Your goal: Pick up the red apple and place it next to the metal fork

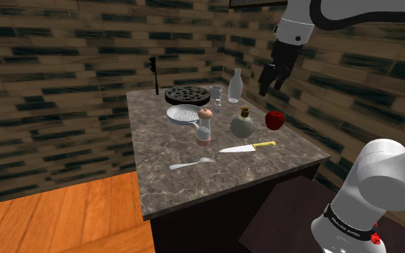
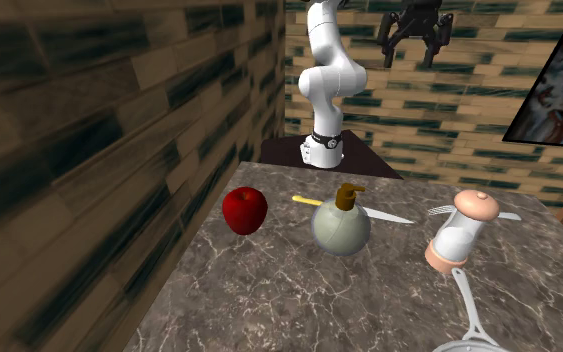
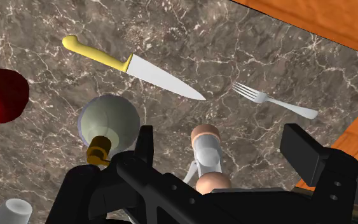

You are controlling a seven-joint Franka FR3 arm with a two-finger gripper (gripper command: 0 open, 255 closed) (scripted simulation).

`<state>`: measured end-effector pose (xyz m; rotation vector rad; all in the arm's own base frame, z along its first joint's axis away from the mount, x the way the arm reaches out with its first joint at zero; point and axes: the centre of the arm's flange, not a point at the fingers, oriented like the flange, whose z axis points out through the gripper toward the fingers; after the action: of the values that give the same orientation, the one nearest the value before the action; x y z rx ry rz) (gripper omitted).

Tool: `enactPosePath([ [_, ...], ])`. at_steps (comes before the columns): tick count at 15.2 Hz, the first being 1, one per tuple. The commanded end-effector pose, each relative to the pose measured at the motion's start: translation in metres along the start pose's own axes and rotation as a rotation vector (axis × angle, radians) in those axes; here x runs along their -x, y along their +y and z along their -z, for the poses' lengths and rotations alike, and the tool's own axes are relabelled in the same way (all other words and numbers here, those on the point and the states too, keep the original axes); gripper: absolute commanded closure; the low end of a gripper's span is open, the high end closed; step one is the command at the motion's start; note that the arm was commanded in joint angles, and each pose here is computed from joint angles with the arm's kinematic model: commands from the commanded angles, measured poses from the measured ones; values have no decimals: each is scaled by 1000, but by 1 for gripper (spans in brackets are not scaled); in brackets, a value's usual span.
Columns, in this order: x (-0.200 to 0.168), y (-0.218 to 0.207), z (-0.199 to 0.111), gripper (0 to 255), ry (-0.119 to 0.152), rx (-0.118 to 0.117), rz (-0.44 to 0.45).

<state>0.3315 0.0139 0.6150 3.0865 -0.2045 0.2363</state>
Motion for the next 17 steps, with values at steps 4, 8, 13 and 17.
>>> enactPosePath([
  [4, -8, 34, -19, 0, -3, -1, 3],
  [8, -18, 80, -43, 0, -8, -3, 6],
  [13, -31, 138, -75, 0, -13, -6, 10],
  [17, -42, 183, -100, 0, -18, -8, 13],
])
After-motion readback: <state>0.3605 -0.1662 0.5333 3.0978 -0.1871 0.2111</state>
